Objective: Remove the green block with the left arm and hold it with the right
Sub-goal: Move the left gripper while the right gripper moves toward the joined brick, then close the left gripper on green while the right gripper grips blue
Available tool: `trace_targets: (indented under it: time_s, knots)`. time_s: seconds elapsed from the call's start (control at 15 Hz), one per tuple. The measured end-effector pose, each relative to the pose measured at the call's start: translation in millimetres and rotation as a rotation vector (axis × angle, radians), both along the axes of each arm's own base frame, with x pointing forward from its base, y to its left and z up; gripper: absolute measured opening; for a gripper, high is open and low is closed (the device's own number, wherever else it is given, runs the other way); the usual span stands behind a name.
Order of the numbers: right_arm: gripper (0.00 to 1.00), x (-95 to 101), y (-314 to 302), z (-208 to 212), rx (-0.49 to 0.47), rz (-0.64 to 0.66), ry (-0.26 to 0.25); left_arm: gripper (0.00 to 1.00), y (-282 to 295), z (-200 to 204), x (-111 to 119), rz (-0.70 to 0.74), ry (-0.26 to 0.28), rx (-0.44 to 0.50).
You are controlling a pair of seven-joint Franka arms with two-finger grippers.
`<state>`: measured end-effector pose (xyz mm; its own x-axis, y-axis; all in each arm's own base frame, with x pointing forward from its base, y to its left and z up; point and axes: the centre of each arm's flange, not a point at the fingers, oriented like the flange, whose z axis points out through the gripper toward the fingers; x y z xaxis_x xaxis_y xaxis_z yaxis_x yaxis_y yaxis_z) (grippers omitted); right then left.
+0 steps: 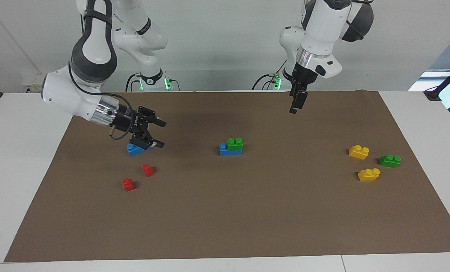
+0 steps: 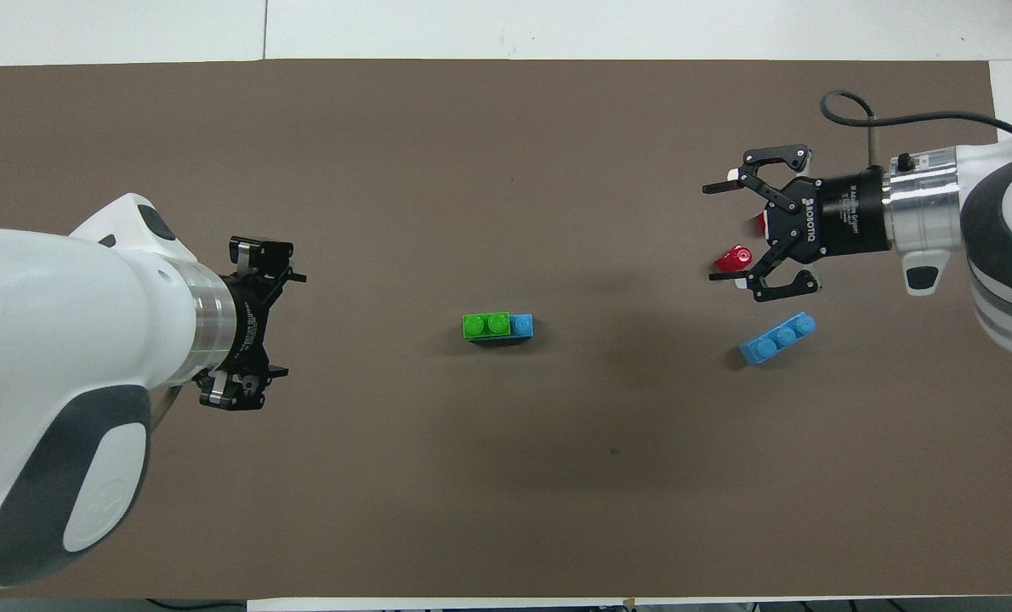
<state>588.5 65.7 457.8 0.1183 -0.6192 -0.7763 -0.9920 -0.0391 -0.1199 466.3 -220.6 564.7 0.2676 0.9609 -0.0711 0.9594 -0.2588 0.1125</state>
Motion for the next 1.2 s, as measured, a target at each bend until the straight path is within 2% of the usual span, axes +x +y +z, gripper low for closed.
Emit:
trace_targets:
  time_s: [0.4, 0.66, 0.93, 1.2]
  knots:
    - [1.0, -11.5, 44, -30, 0.014, -0.022, -0.023, 1.0, -33, -32, 1, 0.119, 0.017, -0.015]
    - [1.0, -32.1, 88, -52, 0.006, 0.055, 0.022, 1.0, -61, -65, 5, 0.166, 0.048, 0.0]
    - [1.0, -53.0, 120, -72, -0.002, 0.118, 0.066, 1.0, -85, -84, 8, 0.209, 0.054, -0.001]
    - [1.0, -60.8, 133, -92, 0.006, 0.116, 0.103, 1.0, -99, -97, 12, 0.227, 0.052, -0.008]
